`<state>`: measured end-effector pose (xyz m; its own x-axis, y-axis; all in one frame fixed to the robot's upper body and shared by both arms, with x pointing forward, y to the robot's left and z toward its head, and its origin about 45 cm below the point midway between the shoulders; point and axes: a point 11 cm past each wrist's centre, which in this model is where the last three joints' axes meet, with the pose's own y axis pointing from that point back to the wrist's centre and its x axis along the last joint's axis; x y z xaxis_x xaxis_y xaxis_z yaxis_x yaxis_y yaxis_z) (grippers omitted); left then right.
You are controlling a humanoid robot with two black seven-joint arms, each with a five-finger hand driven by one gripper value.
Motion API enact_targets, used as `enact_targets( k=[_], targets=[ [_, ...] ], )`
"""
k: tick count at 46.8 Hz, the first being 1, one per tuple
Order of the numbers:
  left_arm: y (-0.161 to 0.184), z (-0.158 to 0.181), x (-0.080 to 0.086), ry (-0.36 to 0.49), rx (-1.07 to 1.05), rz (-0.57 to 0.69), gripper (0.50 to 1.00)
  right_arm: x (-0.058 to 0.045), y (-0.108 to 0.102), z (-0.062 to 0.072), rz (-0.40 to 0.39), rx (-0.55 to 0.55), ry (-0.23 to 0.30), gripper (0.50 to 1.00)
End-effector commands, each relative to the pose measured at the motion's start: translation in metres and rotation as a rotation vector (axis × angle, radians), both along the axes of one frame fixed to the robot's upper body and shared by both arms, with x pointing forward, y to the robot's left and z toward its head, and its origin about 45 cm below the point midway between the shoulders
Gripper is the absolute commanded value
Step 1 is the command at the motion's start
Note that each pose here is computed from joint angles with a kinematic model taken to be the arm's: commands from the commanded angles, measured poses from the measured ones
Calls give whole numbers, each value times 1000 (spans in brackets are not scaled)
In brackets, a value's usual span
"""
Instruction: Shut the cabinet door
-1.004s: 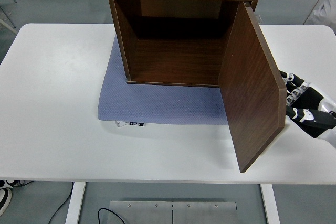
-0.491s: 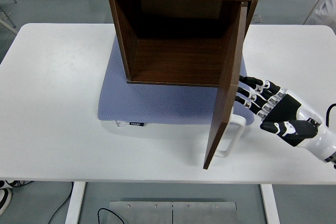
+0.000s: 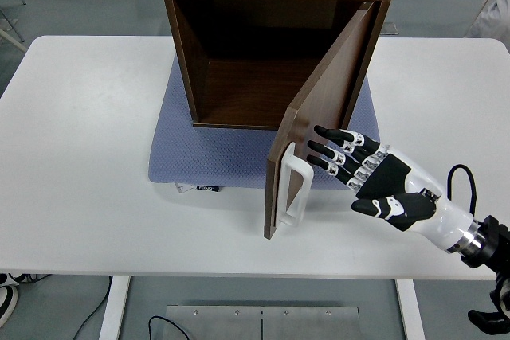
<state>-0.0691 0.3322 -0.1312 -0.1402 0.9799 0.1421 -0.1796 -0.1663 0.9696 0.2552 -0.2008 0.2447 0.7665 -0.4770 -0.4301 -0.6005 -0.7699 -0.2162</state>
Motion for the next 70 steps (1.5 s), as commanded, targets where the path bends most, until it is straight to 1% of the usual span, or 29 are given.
enact_targets(
  k=[1,10,21,27,33,40,49,60,70],
  targets=[
    [0,0,0,0,0,0,1000,3,3,-1,-5,13,2,1000],
    [0,0,0,0,0,0,1000,17,11,-2,-31,38,10,1000],
    [0,0,0,0,-1,0,1000,27,23,-6,-24,61,22,1000],
    [0,0,0,0,0,0,1000,39,30,-5,-27,74,19,1000],
    [0,0,0,0,0,0,1000,51,37,-8,-46,92,35,1000],
    [0,0,0,0,0,0,1000,59,46,-9,-43,105,44,1000],
    [0,0,0,0,0,0,1000,72,55,-13,-56,118,65,1000],
    [0,0,0,0,-1,0,1000,88,62,-11,-74,120,70,1000],
    [0,0,0,0,0,0,1000,97,70,-11,-70,123,76,1000]
  ],
)
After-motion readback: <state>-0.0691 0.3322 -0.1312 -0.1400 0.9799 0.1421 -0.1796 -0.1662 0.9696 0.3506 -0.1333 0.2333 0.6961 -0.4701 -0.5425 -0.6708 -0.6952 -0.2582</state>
